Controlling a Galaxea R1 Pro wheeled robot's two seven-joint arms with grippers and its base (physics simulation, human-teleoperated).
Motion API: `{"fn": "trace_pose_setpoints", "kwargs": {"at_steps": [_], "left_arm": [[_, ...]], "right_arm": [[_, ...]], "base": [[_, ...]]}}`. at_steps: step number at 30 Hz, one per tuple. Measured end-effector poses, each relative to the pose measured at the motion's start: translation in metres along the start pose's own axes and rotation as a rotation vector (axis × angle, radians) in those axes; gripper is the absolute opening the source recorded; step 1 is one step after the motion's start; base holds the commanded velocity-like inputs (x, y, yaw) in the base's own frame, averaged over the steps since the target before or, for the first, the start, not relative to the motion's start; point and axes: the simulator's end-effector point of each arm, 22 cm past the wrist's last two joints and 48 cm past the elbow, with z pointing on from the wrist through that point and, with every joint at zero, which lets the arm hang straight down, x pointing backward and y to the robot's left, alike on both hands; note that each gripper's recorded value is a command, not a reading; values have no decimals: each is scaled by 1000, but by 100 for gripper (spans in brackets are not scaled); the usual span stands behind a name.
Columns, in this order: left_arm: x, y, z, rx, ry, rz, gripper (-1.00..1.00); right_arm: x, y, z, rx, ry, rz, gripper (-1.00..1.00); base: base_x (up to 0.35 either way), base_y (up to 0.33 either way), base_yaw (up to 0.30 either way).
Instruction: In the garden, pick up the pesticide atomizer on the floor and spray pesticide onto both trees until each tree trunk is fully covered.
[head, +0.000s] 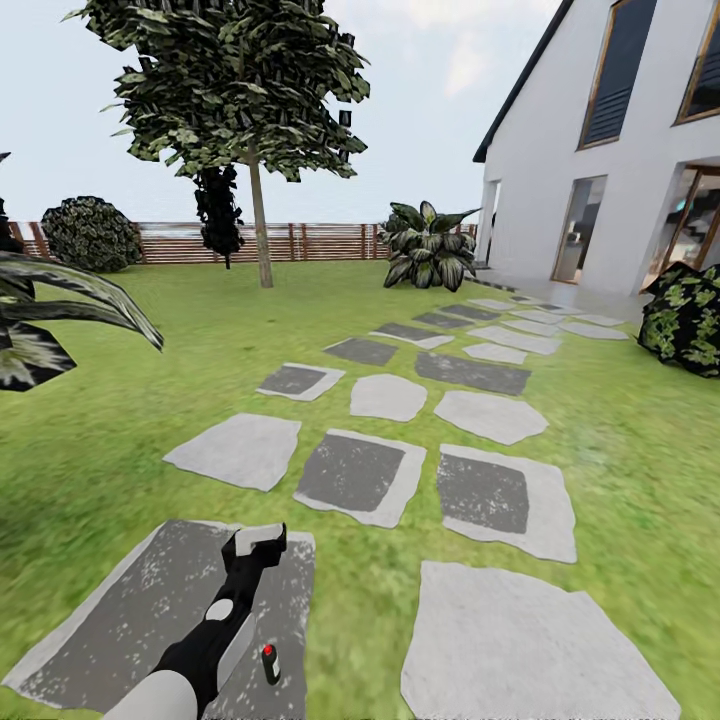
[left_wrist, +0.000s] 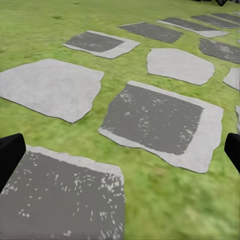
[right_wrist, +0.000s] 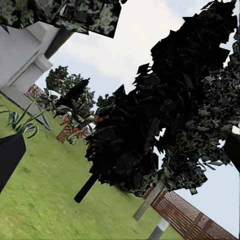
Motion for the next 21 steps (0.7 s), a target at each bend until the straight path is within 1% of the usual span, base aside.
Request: {"fn": "trace_pose_setpoints", "kwargs": {"at_steps": [3,8,9,10,11,14,21], "left_arm": [[6,1,0,0,0,0,100],[17,2,1,0,-1,0,100],[19,2,1,0,-1,0,100],[21,2,1,1,-1,0,100],[23,3,1,1,-1,0,100],[30,3,2,0,0,0,100],[46,6,2,-1,2,0,100]], "right_arm": [[1,7,-5,-12,-18,-15,100],[9,17,-12,-30,-22,-19,100],[11,27,-15,-64,-22,-20,100],[13,31,-17,-78,-22,-20,100],[15,40,-19,-113,-21,-20,100],[20,50,-24,-144,-20,-20,100],[32,61,-32,-161,-19,-20,100]], "base": [[0,0,0],[0,0,0],[0,0,0],[0,0,0],[0,0,0],[0,0,0],[0,0,0]]}}
